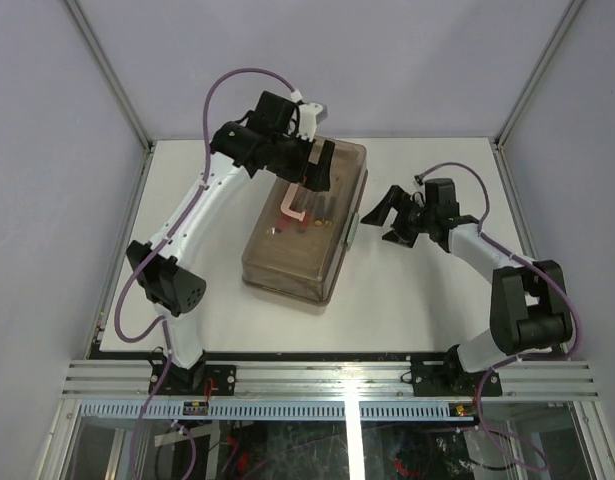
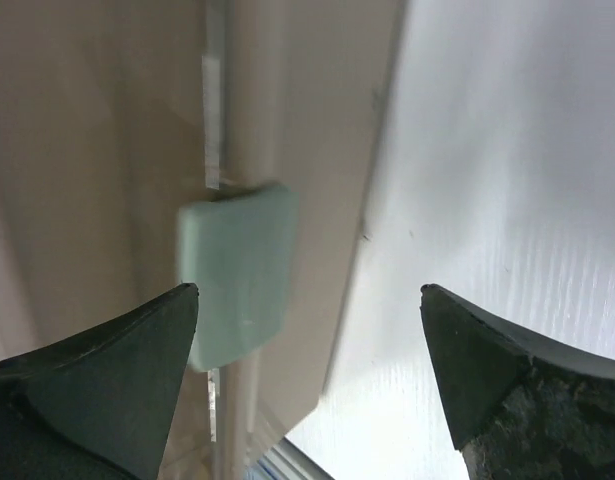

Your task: Pack the tool kit

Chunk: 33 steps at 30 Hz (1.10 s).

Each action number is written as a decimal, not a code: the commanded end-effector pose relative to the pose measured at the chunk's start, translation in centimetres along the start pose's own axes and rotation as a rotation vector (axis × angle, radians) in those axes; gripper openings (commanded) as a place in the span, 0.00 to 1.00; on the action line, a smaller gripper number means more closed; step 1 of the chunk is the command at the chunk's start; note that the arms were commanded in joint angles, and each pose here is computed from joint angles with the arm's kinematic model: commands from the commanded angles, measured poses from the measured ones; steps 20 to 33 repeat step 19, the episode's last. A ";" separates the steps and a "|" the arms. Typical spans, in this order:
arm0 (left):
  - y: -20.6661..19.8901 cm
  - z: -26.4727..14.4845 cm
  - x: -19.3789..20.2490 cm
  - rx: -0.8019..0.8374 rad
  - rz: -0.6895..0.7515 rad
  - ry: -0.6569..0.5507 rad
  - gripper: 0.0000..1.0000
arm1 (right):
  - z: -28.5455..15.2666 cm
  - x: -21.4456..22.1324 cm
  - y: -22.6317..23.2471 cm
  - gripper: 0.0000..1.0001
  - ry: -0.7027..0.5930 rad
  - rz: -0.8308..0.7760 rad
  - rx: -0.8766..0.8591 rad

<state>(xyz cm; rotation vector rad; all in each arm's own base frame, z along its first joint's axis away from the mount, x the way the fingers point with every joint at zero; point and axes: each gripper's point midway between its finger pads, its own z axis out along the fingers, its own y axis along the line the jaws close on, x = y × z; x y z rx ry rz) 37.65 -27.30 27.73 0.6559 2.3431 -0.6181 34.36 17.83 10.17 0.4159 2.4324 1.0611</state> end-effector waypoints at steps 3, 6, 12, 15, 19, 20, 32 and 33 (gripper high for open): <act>-0.1 -5.8 -2.9 -0.060 0.058 -0.182 1.00 | -3.5 -4.2 3.3 0.99 -0.126 -0.137 -0.015; 0.6 -5.9 -1.2 -0.094 0.055 -0.160 1.00 | -3.7 -4.1 3.2 0.99 -0.123 -0.138 -0.006; 1.3 -5.0 2.6 -0.102 0.042 -0.120 1.00 | -3.8 -3.2 2.7 0.99 -0.114 -0.119 -0.010; 1.2 -4.5 3.7 -0.082 0.058 -0.109 1.00 | -3.8 -2.9 2.4 0.99 -0.114 -0.113 -0.010; 1.4 -4.1 4.3 -0.085 0.059 -0.101 1.00 | -3.8 -2.3 2.0 0.99 -0.109 -0.107 -0.007; 1.4 -4.1 4.3 -0.085 0.059 -0.101 1.00 | -3.8 -2.3 2.0 0.99 -0.109 -0.107 -0.007; 1.4 -4.1 4.3 -0.085 0.059 -0.101 1.00 | -3.8 -2.3 2.0 0.99 -0.109 -0.107 -0.007; 1.4 -4.1 4.3 -0.085 0.059 -0.101 1.00 | -3.8 -2.3 2.0 0.99 -0.109 -0.107 -0.007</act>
